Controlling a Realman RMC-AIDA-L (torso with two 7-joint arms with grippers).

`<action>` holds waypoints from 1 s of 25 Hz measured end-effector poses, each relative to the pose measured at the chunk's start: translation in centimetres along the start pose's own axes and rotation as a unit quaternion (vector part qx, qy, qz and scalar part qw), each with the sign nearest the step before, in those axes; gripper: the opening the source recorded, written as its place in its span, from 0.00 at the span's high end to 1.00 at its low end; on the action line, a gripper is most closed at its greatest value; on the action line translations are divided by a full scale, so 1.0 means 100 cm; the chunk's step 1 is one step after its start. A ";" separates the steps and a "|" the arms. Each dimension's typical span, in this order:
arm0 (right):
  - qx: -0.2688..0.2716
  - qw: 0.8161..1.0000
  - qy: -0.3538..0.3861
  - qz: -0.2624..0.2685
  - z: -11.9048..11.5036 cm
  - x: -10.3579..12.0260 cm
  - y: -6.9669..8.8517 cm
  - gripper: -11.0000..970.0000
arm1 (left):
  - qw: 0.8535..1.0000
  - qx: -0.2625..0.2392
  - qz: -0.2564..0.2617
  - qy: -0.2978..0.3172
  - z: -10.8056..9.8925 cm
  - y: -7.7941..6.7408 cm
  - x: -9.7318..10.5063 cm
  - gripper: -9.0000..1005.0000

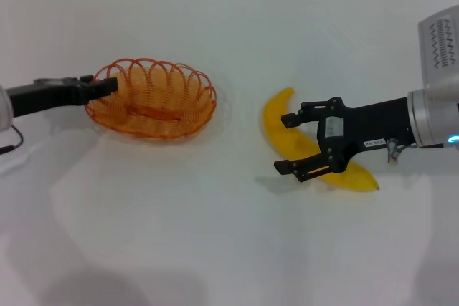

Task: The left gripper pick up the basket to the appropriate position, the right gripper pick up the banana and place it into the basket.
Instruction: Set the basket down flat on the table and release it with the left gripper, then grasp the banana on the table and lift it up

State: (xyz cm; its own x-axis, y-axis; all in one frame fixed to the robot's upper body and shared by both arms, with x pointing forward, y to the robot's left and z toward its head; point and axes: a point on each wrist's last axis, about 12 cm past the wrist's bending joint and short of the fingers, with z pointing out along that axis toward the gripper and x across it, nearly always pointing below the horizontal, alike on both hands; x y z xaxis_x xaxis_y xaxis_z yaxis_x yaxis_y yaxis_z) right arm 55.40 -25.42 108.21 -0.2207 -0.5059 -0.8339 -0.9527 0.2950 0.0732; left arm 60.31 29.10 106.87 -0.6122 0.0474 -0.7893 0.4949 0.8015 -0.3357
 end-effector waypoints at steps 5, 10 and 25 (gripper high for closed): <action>0.007 1.000 -0.003 0.002 -0.001 0.000 -0.001 0.08 | 0.998 0.028 0.046 -0.041 -0.026 0.000 -0.012 0.40; 0.036 0.999 0.003 0.000 0.003 0.000 -0.008 0.08 | 0.985 0.053 0.146 -0.080 -0.050 -0.001 0.001 0.37; 0.069 0.995 0.061 0.035 0.002 -0.023 -0.010 0.08 | 0.969 0.036 0.234 -0.073 -0.076 0.005 0.063 0.38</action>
State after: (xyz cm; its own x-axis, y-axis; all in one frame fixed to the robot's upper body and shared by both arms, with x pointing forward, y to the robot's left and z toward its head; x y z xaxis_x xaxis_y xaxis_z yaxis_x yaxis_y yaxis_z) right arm 56.95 -24.38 109.97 -0.3171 -0.5730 -0.7557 -0.8980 0.4377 0.0450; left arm 52.01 34.30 105.62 -0.2184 0.3065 -0.9265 0.7426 0.6682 0.0460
